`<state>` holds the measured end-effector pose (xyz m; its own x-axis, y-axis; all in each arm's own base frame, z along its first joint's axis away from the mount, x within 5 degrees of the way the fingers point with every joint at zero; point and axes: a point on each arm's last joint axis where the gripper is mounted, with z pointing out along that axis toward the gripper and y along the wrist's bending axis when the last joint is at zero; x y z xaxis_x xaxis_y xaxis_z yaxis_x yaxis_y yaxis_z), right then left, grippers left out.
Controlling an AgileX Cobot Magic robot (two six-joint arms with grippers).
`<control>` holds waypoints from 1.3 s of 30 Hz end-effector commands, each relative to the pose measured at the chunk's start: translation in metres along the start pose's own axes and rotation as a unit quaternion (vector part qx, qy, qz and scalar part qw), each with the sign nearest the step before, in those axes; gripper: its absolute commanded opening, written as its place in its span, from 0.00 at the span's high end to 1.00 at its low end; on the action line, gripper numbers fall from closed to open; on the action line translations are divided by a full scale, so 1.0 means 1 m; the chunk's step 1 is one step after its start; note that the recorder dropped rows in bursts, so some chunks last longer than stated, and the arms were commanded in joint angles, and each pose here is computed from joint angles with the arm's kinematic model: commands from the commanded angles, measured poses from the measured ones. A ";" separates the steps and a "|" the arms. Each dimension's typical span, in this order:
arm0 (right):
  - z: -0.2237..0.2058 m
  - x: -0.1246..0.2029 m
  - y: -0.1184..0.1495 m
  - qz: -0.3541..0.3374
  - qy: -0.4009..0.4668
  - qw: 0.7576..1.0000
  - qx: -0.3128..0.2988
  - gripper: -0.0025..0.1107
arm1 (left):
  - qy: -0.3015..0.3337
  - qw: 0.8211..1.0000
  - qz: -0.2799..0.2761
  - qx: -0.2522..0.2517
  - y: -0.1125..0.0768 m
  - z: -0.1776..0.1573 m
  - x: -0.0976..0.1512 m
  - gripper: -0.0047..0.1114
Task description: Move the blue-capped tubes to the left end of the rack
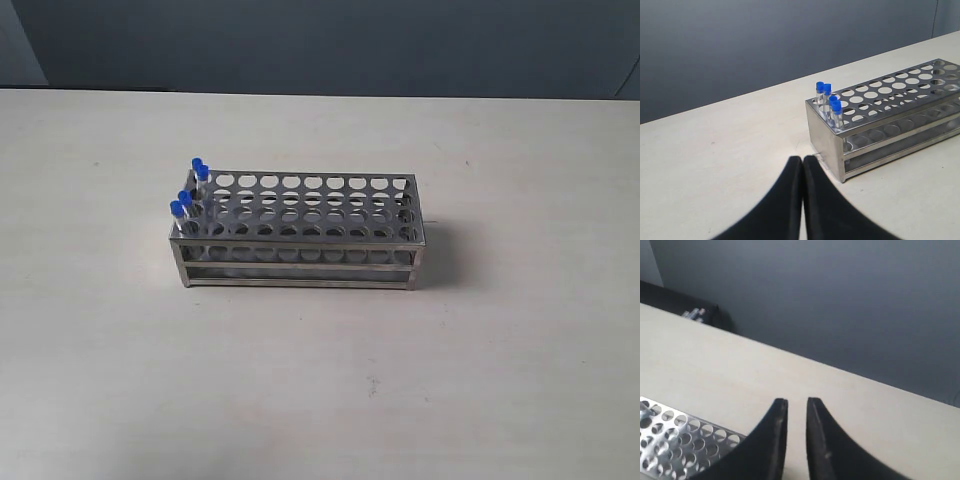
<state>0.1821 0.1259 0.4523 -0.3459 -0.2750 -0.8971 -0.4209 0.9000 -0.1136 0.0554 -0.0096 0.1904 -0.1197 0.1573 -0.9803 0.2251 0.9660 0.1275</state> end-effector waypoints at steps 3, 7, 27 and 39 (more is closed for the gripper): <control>0.011 0.118 -0.020 0.075 -0.154 0.985 -0.029 0.85 | -0.008 1.000 -0.003 0.005 0.000 -0.001 -0.002 0.95; -0.007 0.194 -0.029 0.140 -0.217 0.966 0.006 0.85 | -0.008 1.000 -0.003 0.005 0.000 -0.001 -0.002 0.95; -0.042 0.301 -0.033 0.236 -0.220 0.931 0.171 0.85 | -0.008 1.000 -0.002 0.005 0.000 -0.001 -0.002 0.95; -0.042 0.301 -0.033 0.236 -0.223 0.930 0.171 0.85 | -0.008 1.000 -0.002 0.005 0.000 -0.001 -0.002 0.95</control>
<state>0.0569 -0.0004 0.2050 -0.0111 0.2723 -0.9622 0.0012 0.9622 0.2723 0.0554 -0.0096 0.1904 -0.1197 0.1573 -0.9803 0.2251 0.9660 0.1275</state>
